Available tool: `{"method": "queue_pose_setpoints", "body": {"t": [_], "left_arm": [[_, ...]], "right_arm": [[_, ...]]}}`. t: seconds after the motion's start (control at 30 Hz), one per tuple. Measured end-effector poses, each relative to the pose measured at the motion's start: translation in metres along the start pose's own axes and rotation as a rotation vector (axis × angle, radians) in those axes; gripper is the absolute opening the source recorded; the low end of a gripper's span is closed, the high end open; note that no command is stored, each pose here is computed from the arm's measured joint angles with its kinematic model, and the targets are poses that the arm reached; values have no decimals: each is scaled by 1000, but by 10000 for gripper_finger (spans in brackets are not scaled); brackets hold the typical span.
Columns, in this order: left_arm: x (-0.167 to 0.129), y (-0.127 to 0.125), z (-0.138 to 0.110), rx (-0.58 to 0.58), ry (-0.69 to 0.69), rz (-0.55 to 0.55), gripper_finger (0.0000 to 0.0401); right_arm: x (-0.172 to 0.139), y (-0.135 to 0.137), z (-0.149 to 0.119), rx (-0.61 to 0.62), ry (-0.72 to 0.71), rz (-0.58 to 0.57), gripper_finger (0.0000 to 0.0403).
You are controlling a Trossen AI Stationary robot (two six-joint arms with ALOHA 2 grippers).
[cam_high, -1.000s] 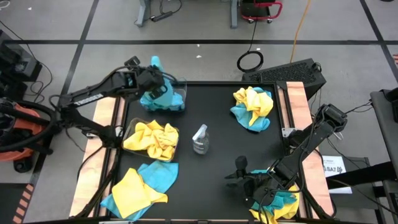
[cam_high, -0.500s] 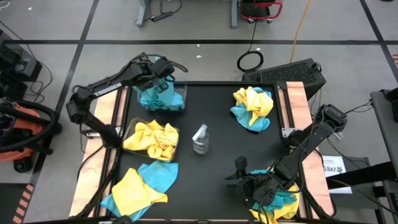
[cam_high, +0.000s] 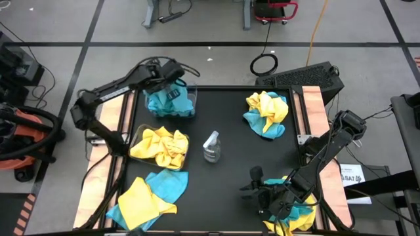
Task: Sort microfiber towel by color & place in baskets
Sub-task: Put the blue microfiber cloth into the top transparent bin
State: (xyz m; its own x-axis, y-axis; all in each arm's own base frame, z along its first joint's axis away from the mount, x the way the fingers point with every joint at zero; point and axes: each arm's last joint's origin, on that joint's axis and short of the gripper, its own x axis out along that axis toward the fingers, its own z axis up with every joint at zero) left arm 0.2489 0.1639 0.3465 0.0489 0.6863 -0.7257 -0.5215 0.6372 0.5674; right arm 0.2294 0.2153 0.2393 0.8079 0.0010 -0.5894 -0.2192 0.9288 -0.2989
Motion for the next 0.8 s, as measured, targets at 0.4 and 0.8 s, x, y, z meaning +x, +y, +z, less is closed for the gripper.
{"method": "queue_pose_setpoints", "body": {"t": [0.4, 0.8], "left_arm": [[-119, -26, -44, -34, -307, -380, 7], [-183, -110, -68, 159, -385, -760, 7]], "right_arm": [[5, -7, 14, -14, -110, -20, 128], [16, -20, 32, 19, -243, -2, 141]]}}
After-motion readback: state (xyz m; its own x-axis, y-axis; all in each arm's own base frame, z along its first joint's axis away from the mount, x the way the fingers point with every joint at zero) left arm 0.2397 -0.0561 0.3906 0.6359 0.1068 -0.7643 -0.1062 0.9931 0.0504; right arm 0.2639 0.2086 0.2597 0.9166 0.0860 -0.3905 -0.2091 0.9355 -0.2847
